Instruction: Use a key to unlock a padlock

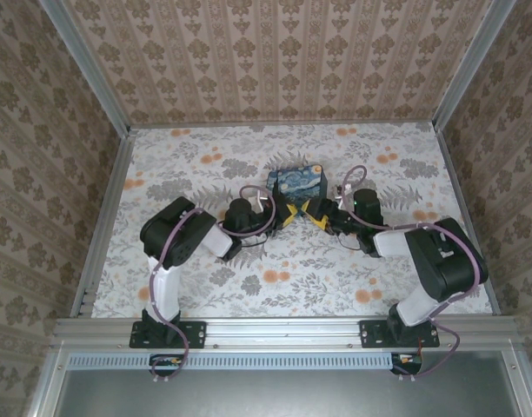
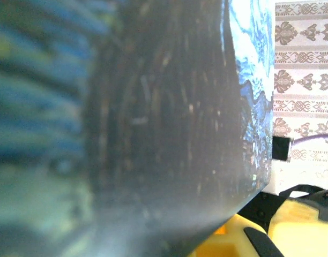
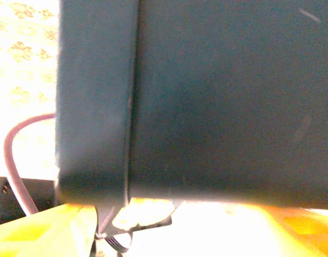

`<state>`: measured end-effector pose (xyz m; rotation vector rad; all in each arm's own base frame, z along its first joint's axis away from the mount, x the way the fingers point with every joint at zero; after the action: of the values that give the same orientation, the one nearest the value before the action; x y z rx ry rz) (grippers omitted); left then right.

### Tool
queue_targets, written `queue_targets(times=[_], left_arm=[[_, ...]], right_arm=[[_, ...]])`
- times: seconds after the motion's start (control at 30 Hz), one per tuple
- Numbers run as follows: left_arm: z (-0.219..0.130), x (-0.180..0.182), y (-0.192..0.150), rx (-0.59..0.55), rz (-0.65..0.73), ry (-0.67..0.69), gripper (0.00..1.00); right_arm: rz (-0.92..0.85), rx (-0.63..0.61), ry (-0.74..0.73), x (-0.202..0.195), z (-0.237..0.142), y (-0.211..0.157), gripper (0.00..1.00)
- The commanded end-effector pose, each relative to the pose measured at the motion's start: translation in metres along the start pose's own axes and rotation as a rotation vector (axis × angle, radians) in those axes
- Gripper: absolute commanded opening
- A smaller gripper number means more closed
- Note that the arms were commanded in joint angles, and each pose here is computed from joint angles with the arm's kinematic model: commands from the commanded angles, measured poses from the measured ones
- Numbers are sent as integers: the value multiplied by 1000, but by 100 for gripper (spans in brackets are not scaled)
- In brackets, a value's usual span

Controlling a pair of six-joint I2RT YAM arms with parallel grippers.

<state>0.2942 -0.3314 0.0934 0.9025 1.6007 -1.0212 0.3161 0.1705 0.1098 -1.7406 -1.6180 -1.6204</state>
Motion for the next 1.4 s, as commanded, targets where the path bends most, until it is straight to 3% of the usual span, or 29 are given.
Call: queue_targets(times=[0.0, 0.4, 0.6, 0.77, 1.37], left_arm=[[-2, 2, 5, 7, 53, -7, 0], [-3, 10, 7, 11, 119, 116, 0], [-4, 12, 4, 12, 135, 178, 0], [-4, 12, 1, 26, 117, 193, 0], [-3, 8, -6, 52, 47, 216, 0]], right_arm=[[-45, 54, -87, -11, -11, -20, 74], [-394, 121, -283, 10, -32, -27, 64], [-583, 157, -374, 18, -21, -30, 56], [-693, 172, -429, 21, -7, -29, 45], [-909, 279, -622, 8, 30, -31, 45]])
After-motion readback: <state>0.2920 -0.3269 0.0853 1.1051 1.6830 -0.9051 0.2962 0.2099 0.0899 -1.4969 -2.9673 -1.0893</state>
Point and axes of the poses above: each hand's point on the last joint's axis, 136 mm out from that joint toward the fingers, its own z axis out along the fingers, its own x axis along the line the jaws close on, y = z × x, the point moved 4 cm from there along -z, back along the fingers, and after that the axes turned 13 degrees about -z, right-handed, at the moved point
